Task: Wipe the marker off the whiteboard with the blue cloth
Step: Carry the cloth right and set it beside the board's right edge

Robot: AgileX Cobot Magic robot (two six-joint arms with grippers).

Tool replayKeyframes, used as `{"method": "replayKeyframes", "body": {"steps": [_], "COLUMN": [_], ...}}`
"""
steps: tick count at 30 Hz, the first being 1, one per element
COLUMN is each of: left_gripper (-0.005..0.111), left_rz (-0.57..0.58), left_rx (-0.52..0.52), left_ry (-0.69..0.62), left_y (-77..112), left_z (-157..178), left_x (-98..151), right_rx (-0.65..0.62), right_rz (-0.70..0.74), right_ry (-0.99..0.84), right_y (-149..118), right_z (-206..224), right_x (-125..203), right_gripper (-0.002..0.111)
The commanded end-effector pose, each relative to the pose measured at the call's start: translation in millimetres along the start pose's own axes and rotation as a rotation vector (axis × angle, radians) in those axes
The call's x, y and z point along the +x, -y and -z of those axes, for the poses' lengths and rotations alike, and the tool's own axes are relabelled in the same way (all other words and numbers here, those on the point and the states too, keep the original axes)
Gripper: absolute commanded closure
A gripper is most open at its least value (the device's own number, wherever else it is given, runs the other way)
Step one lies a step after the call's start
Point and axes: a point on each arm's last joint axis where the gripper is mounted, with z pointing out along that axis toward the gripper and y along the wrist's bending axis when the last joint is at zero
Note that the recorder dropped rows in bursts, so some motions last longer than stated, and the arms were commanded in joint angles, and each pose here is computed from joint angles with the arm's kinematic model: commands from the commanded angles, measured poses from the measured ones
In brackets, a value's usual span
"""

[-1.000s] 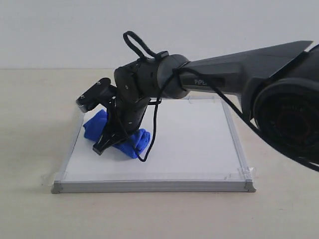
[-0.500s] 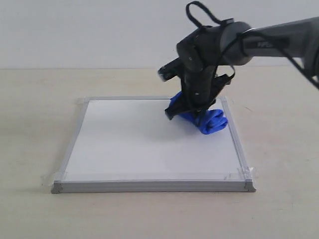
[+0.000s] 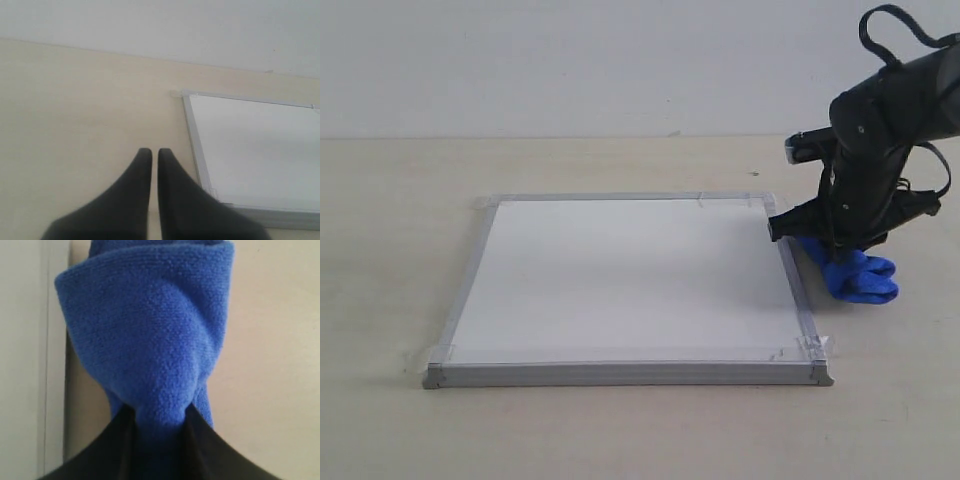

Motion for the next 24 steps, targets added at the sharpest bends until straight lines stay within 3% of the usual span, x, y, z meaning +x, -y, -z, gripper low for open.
{"method": "replayKeyframes", "body": {"steps": [1, 7, 9, 11, 13, 24], "left_gripper": [0.102, 0.102, 0.102, 0.102, 0.102, 0.102], "left_rz": [0.009, 0.009, 0.009, 0.009, 0.009, 0.009], "left_rx": [0.001, 0.001, 0.001, 0.001, 0.001, 0.001], "left_ry": [0.008, 0.008, 0.008, 0.008, 0.008, 0.008], "left_y": [0.1, 0.1, 0.1, 0.1, 0.1, 0.1], "left_z": [0, 0, 0, 0, 0, 0], "left_x": [0, 0, 0, 0, 0, 0], "right_rx": [-0.026, -0.032, -0.034, -0.045, -0.066, -0.106], "right_rz": [-0.051, -0.149, -0.157, -0.174, -0.165, -0.098], "right_ry": [0.036, 0.016, 0.009, 0.002, -0.004, 0.097], "right_y": [1, 0, 0, -1, -3, 0], "right_z": [-3, -9, -9, -9, -9, 20], "right_x": [4, 12, 13, 13, 14, 5], "right_gripper": [0.108, 0.103, 0.089, 0.061, 0.047, 0.046]}}
